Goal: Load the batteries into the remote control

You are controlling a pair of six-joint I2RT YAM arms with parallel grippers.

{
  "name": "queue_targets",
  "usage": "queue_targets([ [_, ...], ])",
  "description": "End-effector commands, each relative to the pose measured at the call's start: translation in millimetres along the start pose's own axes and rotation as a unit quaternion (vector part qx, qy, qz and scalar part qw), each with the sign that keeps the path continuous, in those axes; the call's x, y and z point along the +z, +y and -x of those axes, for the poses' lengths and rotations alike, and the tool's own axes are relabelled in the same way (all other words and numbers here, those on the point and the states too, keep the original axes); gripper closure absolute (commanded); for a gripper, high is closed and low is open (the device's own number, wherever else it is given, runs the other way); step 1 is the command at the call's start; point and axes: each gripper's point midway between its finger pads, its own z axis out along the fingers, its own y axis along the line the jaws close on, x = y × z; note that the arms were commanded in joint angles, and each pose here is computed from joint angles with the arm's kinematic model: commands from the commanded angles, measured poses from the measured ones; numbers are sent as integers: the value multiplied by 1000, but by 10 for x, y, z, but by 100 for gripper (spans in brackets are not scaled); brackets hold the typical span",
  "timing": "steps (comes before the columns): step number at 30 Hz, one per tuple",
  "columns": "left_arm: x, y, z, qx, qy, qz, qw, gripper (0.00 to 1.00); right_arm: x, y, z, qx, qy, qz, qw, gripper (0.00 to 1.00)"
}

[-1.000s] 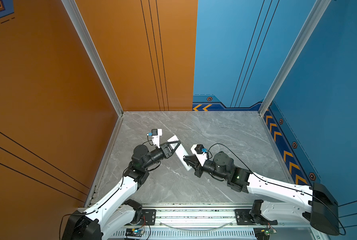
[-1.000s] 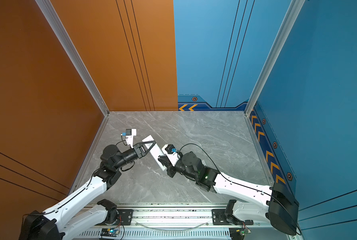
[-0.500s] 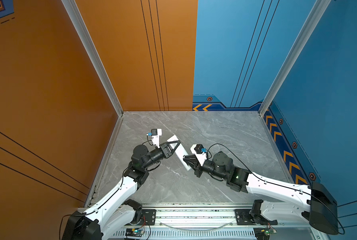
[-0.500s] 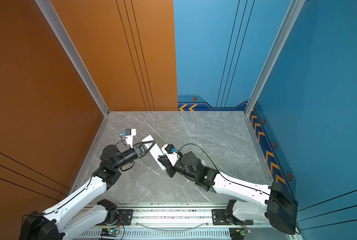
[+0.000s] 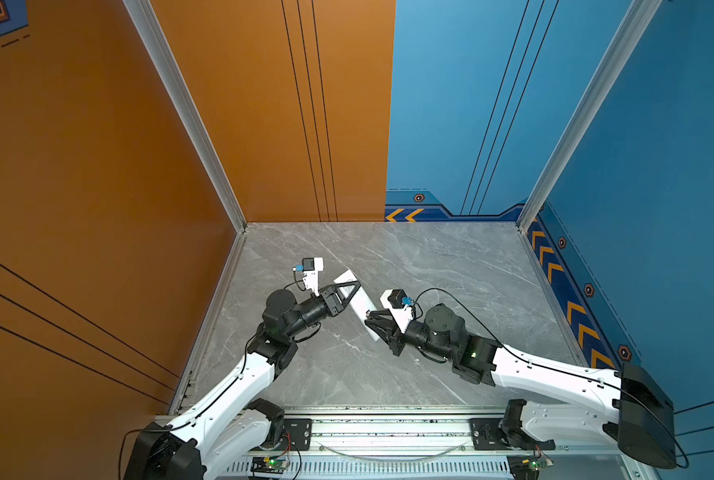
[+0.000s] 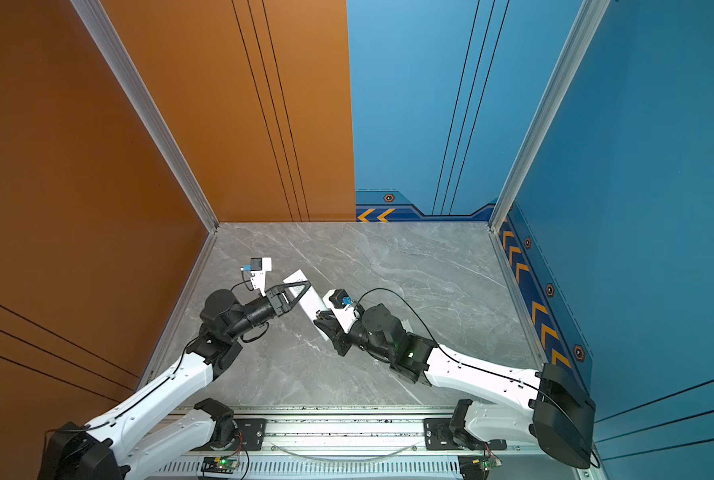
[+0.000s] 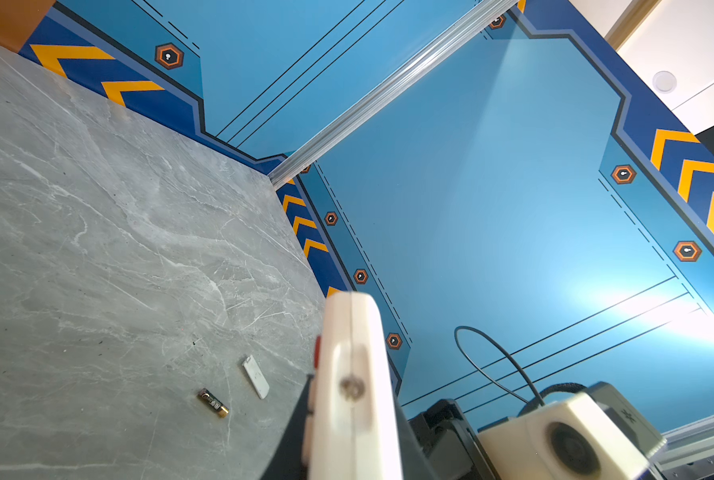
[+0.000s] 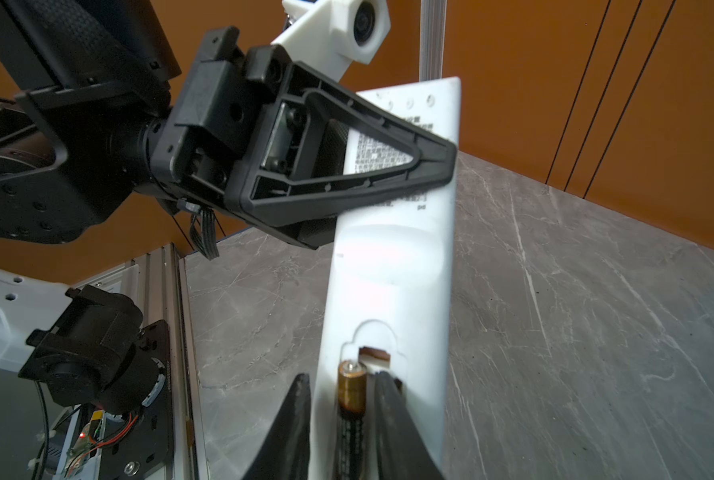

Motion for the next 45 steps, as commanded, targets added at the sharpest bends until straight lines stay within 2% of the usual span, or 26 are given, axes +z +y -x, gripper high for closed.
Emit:
queue_targets([
  [1, -37, -195, 99, 22, -13, -31, 999, 100, -28, -16, -28, 2, -1, -2, 1000, 73],
  [17, -45, -138, 79, 21, -11, -26, 999, 100, -94, -34, 36, -2, -9, -9, 1000, 70],
  [30, -49, -52, 60, 19, -8, -17, 1000, 100, -164, 62, 184, -3, -19, 13, 1000, 67],
  [38, -50, -44, 54, 21, -1, -19, 1000, 100, -311, 197, 253, -35, -12, 53, 998, 67],
  [45, -31, -115, 16, 24, 20, -35, 999, 100, -576, 156, 297, -101, 12, 44, 994, 67],
])
